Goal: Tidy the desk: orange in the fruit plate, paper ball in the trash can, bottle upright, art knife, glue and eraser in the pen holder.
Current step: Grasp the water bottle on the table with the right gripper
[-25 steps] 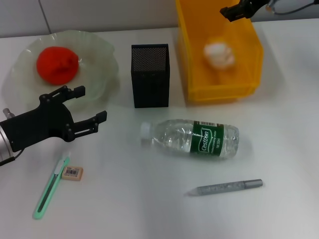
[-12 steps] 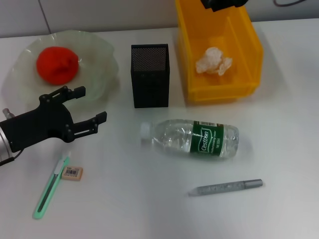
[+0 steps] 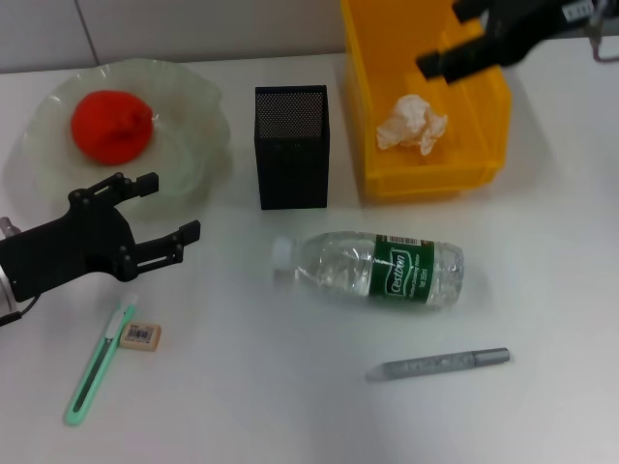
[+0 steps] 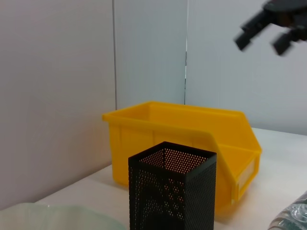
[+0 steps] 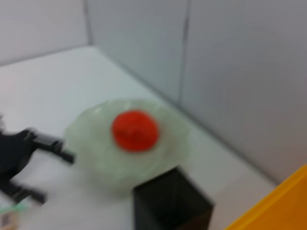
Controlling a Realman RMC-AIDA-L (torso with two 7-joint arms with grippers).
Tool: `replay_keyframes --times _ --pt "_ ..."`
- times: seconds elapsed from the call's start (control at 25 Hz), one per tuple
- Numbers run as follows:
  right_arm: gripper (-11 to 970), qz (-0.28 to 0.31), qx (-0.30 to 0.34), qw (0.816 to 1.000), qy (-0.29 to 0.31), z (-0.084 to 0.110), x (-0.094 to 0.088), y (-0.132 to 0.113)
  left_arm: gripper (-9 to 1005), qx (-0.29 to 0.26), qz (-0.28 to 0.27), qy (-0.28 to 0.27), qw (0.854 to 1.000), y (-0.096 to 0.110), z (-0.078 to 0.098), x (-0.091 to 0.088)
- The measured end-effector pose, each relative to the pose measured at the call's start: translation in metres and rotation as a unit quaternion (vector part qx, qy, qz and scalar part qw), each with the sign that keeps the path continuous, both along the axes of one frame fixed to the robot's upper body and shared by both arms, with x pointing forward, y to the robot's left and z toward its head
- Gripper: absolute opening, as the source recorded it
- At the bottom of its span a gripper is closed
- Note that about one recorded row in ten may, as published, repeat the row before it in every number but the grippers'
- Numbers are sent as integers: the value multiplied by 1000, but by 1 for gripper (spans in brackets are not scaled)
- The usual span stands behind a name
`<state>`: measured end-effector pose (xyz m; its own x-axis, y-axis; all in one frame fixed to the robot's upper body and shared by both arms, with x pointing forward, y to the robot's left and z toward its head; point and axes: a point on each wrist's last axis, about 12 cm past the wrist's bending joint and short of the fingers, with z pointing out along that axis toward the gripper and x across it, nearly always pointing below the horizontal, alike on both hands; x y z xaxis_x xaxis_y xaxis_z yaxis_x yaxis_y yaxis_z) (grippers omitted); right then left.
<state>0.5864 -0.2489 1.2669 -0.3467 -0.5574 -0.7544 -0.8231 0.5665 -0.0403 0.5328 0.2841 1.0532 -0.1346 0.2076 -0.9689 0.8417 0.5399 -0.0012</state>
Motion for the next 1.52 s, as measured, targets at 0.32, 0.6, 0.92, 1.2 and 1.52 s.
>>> replay_keyframes --times 0.32,0.6,0.92,1.2,1.52 --pt "837 83 -38 991 95 -17 -6 25 858 0 0 1 1000 1 0 -1" --pt "836 131 -132 972 142 -46 -4 65 858 1 -3 0 1000 0 0 -1" --pt "836 132 -195 960 151 -69 3 86 858 1 -4 1 1000 0 -1 -2" --pt "835 123 -251 951 131 -94 8 104 858 1 -5 2 1000 0 -1 -2" --pt "834 124 -259 949 131 -109 11 111 857 1 -5 1 1000 0 -1 -2"
